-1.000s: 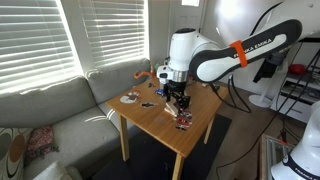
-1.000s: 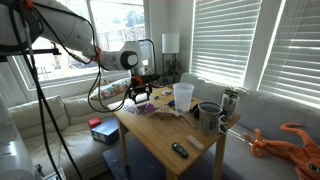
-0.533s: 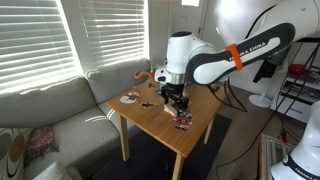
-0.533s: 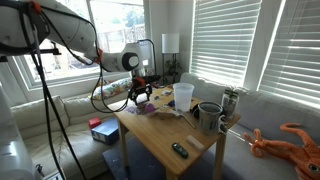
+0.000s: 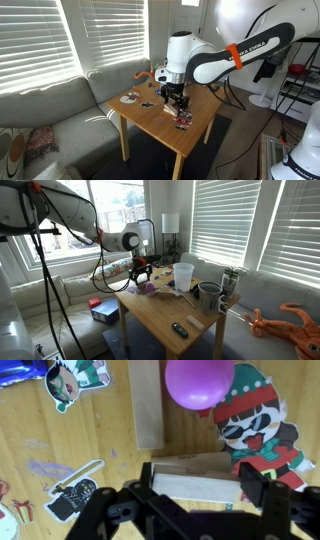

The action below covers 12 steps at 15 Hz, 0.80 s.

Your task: Stack all the wooden blocks forming a square on top of the wooden block on the left, pick up the purple ball and put it in the clear frost cold cup

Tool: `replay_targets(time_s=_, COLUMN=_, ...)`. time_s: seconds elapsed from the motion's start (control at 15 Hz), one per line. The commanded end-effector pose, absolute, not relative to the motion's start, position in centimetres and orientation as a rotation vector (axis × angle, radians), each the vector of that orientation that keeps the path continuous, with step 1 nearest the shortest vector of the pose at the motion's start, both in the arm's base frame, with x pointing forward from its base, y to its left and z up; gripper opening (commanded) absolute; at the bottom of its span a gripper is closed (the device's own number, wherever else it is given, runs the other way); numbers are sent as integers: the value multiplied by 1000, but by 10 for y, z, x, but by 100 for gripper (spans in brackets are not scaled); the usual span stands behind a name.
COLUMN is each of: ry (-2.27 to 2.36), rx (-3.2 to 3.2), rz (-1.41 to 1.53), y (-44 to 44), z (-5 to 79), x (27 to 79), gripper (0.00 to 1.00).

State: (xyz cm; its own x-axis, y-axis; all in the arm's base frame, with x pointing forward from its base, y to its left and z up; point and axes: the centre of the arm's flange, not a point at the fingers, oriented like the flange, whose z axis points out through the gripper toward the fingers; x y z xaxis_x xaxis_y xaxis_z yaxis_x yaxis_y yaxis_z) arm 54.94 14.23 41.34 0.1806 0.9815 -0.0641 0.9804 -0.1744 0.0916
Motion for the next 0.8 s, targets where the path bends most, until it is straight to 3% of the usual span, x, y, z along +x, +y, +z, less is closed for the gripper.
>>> replay_targets(time_s=0.0, ry=1996, rx=2273, rz=49, y=133, z=423, x=548, gripper=61)
replay_targets(time_s=0.73, ry=2182, rx=2155, rz=31, y=134, z=423, x=555, gripper=61)
